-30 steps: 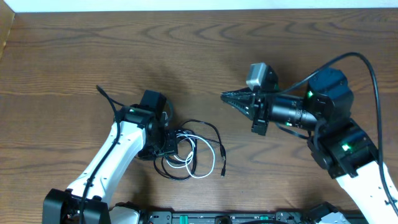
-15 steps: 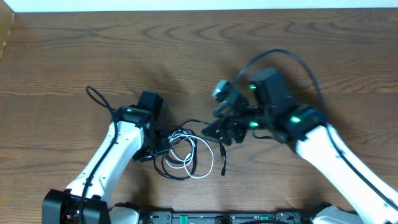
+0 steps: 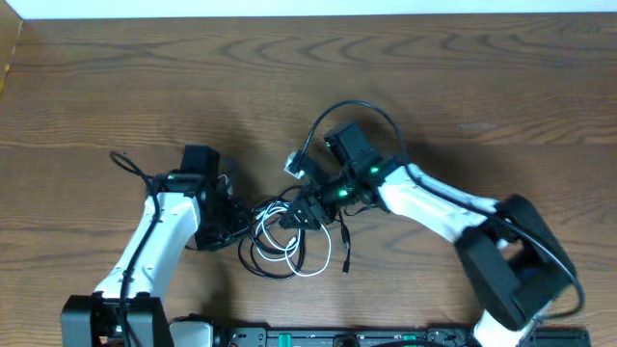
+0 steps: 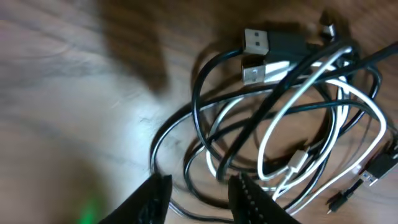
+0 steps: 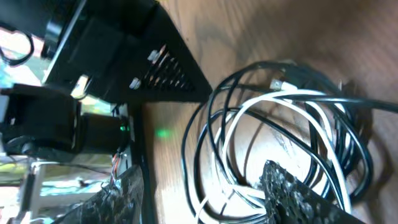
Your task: Untangle cables
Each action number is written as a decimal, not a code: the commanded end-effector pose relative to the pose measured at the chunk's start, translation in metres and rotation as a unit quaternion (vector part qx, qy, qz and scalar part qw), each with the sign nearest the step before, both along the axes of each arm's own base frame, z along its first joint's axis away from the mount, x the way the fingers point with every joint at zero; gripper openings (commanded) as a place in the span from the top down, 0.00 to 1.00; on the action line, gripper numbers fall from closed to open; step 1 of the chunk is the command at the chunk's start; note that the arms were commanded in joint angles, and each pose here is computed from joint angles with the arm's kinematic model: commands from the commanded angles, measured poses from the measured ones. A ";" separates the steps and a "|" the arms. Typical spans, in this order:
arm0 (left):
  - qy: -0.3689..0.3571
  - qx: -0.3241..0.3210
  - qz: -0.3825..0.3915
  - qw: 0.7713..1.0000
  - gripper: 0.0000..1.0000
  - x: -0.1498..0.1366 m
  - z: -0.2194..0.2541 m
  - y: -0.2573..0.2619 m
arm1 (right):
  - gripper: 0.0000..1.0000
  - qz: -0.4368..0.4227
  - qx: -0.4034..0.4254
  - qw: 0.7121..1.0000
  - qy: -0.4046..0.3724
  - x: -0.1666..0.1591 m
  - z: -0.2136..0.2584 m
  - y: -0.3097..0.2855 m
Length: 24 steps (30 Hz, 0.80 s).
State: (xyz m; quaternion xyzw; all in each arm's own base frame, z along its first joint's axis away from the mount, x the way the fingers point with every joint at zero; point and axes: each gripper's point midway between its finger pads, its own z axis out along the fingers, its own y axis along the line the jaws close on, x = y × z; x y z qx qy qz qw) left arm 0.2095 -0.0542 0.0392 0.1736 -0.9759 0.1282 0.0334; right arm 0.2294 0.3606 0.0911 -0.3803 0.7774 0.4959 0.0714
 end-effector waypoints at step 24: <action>-0.036 -0.027 0.019 0.999 0.78 -0.007 -0.046 0.004 | 0.53 0.011 -0.011 0.996 0.090 -0.022 -0.077 0.040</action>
